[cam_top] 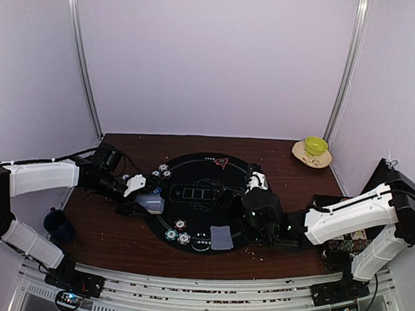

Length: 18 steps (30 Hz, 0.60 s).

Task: Distribute texas hold em gaming equipment
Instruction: Pick up the poker card from the face-down deck piles.

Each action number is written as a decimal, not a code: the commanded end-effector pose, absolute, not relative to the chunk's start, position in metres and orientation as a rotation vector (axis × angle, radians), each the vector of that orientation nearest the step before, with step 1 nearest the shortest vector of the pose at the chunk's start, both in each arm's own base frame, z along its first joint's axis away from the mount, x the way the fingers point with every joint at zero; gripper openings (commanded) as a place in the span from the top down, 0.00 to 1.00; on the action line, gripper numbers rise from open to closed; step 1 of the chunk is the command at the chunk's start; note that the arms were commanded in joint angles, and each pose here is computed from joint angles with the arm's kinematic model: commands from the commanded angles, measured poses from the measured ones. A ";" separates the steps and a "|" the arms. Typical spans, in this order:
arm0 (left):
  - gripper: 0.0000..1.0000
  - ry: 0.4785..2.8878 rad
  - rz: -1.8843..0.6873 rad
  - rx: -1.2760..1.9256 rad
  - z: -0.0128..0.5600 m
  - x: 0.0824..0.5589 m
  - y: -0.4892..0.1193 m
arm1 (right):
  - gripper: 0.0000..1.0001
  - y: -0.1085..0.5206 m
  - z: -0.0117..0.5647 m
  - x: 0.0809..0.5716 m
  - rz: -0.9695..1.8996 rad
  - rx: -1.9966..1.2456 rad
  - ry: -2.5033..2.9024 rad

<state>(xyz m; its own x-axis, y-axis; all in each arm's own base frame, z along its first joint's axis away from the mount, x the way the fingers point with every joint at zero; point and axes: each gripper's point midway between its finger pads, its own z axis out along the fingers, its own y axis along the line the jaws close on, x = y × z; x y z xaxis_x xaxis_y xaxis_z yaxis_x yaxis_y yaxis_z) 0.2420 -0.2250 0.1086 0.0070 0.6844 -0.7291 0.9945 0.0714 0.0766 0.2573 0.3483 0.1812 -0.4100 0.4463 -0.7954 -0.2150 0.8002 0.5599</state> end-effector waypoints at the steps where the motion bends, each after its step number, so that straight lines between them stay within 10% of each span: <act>1: 0.53 1.700 -0.634 1.657 0.118 0.246 -0.228 | 0.00 0.421 0.193 0.254 1.094 -0.205 1.941; 18: 0.53 1.695 -0.634 1.656 0.120 0.245 -0.228 | 0.11 0.535 0.162 0.256 1.522 -0.661 1.990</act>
